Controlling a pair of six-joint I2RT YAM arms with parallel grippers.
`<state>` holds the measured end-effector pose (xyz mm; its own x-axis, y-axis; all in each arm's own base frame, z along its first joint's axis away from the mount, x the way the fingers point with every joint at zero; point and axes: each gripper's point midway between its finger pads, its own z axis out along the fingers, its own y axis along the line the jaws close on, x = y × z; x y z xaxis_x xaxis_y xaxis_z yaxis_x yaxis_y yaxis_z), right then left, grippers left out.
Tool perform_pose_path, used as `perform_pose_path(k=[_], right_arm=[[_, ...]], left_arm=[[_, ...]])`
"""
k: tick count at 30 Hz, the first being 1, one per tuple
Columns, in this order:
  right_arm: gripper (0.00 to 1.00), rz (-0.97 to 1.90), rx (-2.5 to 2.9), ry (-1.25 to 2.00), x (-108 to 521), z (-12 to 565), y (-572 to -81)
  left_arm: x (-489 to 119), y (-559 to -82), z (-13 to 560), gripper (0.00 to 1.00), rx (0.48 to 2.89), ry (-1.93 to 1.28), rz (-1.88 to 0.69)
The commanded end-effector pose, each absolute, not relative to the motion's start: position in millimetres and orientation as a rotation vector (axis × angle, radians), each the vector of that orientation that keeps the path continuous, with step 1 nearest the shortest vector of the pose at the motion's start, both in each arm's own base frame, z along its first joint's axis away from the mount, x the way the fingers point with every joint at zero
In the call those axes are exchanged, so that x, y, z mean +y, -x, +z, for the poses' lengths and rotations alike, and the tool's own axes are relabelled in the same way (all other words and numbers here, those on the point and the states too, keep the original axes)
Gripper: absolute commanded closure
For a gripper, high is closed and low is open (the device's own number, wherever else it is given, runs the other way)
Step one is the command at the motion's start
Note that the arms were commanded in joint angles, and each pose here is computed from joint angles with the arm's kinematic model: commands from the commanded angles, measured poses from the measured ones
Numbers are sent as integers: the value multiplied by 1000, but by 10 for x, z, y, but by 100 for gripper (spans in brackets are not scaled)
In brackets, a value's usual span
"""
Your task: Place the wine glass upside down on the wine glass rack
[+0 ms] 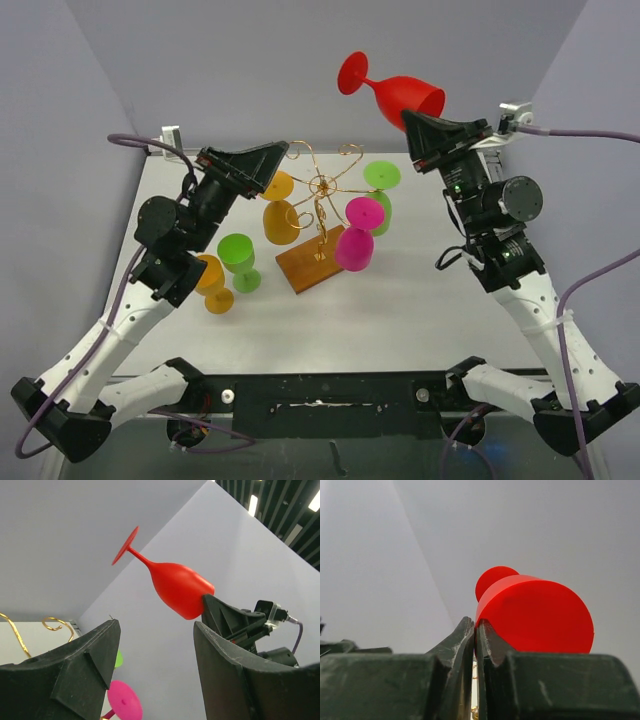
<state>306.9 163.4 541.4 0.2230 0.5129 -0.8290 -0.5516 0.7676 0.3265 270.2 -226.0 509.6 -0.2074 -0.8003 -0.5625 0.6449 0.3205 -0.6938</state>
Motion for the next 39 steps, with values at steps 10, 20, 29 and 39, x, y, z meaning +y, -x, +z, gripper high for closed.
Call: perform_pose_path(k=[10, 20, 29, 39], right_arm=[[100, 847, 830, 195, 2546, 5880, -2600], [100, 906, 826, 224, 2828, 5767, -2417], [100, 967, 831, 259, 2899, 5679, -2247], [100, 1030, 840, 275, 2950, 5633, -2162]], left_arm=[[-2262, -2811, 5690, 42, 1024, 347, -1562], [-2022, -2976, 5653, 42, 932, 536, -1538], [-2022, -3028, 5689, 45, 911, 549, -1540], [-2029, -3047, 5689, 64, 882, 550, -1554]])
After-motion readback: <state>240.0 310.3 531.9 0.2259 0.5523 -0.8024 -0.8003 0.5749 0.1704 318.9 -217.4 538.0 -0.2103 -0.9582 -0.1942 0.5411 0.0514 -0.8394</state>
